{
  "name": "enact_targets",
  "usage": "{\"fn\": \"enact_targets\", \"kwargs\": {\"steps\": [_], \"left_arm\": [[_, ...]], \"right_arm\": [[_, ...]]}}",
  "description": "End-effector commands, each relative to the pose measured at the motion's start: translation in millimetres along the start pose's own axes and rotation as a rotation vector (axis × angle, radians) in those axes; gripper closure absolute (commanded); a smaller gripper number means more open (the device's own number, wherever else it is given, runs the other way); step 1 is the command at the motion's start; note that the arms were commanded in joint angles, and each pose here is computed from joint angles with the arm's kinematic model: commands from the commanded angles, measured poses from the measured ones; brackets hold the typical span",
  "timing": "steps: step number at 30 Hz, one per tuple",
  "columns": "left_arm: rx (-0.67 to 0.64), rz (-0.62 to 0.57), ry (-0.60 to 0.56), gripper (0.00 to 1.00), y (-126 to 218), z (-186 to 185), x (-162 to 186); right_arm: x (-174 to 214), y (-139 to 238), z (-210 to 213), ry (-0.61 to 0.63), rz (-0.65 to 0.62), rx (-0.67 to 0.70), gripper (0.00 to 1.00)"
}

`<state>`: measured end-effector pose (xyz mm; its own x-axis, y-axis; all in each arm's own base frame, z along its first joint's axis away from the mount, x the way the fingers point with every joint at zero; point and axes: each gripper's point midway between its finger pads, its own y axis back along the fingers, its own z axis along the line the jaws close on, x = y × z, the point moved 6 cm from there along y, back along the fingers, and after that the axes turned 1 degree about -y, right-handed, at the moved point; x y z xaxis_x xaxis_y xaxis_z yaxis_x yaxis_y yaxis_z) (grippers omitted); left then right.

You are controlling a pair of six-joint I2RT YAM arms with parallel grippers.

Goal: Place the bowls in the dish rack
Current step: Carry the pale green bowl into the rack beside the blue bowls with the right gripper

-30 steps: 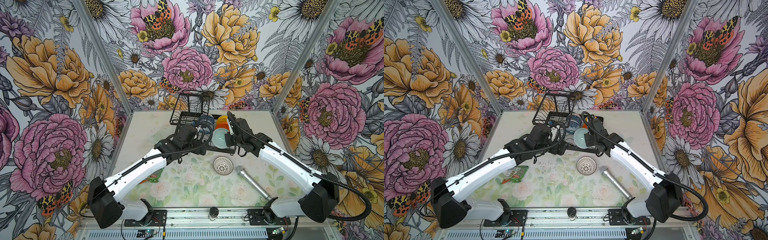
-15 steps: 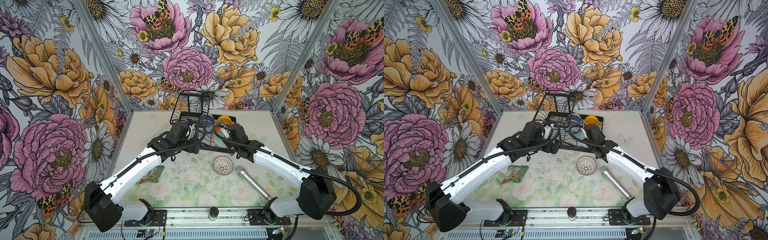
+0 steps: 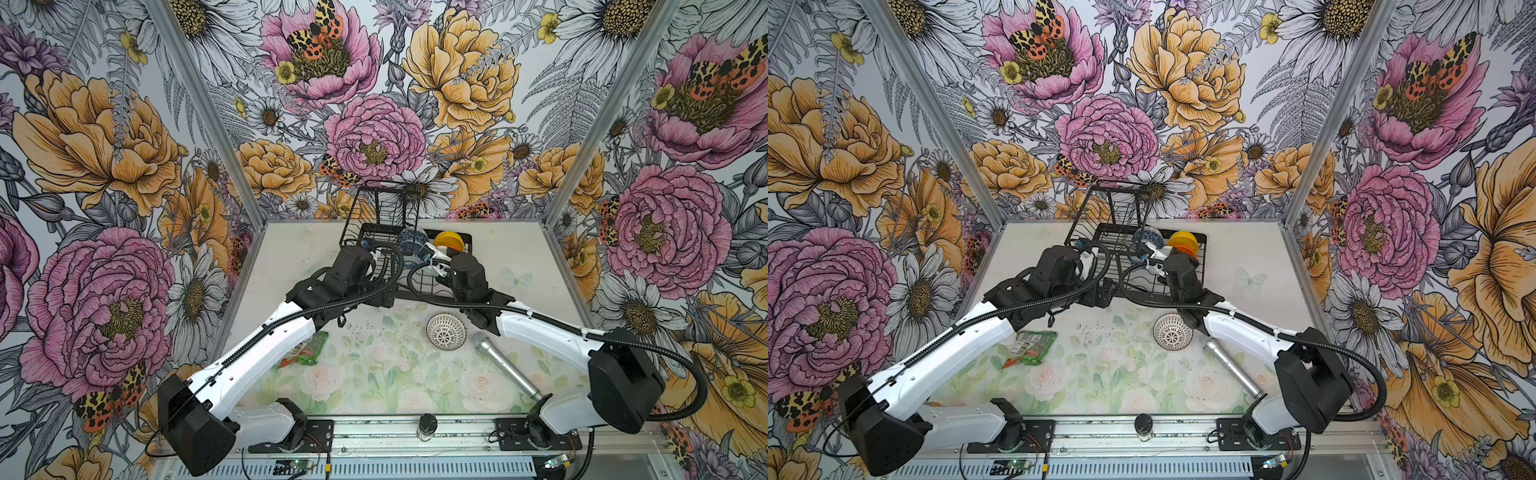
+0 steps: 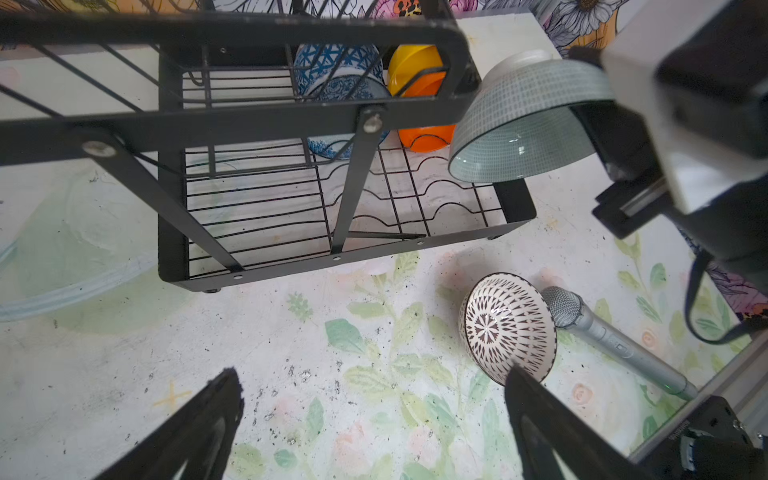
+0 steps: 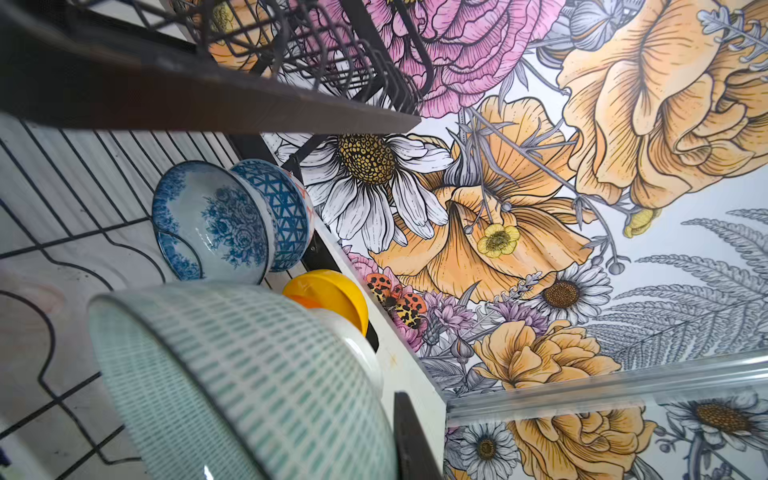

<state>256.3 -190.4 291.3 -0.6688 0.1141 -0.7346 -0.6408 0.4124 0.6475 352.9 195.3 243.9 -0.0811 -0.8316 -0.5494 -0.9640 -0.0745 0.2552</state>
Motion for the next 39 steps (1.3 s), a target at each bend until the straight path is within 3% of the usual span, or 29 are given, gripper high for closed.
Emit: {"fn": "enact_targets", "kwargs": {"steps": [1, 12, 39], "left_arm": [[-0.024, -0.015, 0.037, 0.01, 4.9, 5.9, -0.3], [-0.027, 0.0, 0.036, 0.01, 7.3, 6.1, -2.5], [-0.038, 0.019, 0.047, 0.01, 6.1, 8.3, 3.7]], "right_arm": [[-12.5, -6.7, -6.9, 0.015, -0.047, 0.107, 1.0], [-11.3, -30.8, 25.1, 0.093, -0.048, 0.089, 1.0], [-23.6, -76.3, 55.9, 0.067, -0.087, 0.049, 1.0]]}}
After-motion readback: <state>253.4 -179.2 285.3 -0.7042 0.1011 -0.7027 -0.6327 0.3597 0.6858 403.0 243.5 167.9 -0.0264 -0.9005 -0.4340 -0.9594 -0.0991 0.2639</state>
